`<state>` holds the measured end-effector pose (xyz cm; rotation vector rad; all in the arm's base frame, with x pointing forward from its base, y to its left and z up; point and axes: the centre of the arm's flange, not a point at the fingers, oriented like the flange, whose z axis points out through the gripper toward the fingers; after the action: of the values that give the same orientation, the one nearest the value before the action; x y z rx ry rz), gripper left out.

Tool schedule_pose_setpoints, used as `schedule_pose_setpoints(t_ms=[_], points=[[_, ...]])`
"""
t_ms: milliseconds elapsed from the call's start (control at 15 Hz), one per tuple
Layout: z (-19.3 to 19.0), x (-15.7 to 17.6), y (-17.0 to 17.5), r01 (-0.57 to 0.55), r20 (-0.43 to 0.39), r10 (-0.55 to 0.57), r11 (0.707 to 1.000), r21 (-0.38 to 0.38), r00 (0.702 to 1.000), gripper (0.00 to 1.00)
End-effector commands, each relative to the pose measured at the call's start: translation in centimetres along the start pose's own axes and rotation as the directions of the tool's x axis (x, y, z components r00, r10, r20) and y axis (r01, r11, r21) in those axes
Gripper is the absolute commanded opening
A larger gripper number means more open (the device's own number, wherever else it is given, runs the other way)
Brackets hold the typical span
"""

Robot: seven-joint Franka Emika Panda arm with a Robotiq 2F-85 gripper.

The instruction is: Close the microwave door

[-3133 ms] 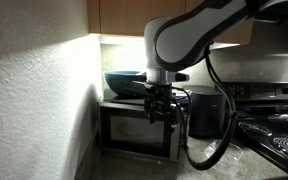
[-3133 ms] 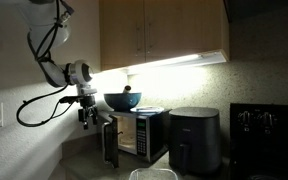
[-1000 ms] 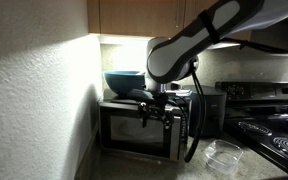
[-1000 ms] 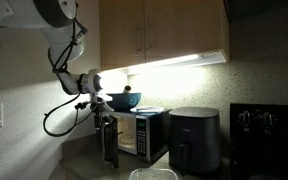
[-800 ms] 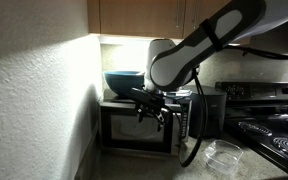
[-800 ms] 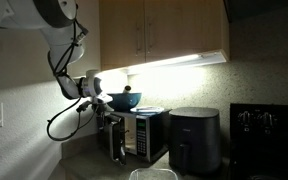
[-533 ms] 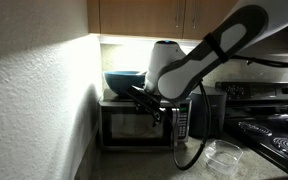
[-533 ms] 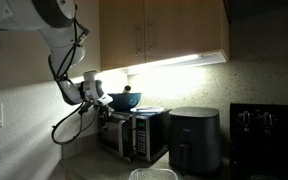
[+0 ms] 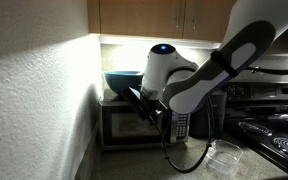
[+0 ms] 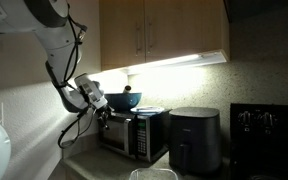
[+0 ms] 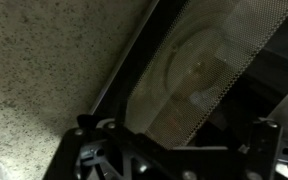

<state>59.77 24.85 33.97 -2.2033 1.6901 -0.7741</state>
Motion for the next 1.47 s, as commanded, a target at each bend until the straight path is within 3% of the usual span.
schedule_pose_setpoints(t_ms=[0, 200, 400, 533, 600, 1400], points=[[0.2, 0.5, -0.1, -0.120, -0.073, 0.126, 0.990, 0.078, 0.989, 1.00], [0.3, 0.4, -0.1, -0.182, -0.100, 0.194, 0.976, 0.116, 0.976, 1.00], [0.5, 0.7, -0.8, -0.228, -0.101, 0.253, 0.950, 0.213, 0.962, 1.00], [-0.4, 0.9, -0.8, -0.248, -0.109, 0.265, 0.958, 0.144, 0.958, 1.00], [0.3, -0.6, -0.3, -0.192, -0.079, 0.202, 0.975, 0.110, 0.976, 1.00], [0.2, -1.1, -0.3, -0.201, -0.085, 0.209, 0.974, 0.101, 0.974, 1.00]])
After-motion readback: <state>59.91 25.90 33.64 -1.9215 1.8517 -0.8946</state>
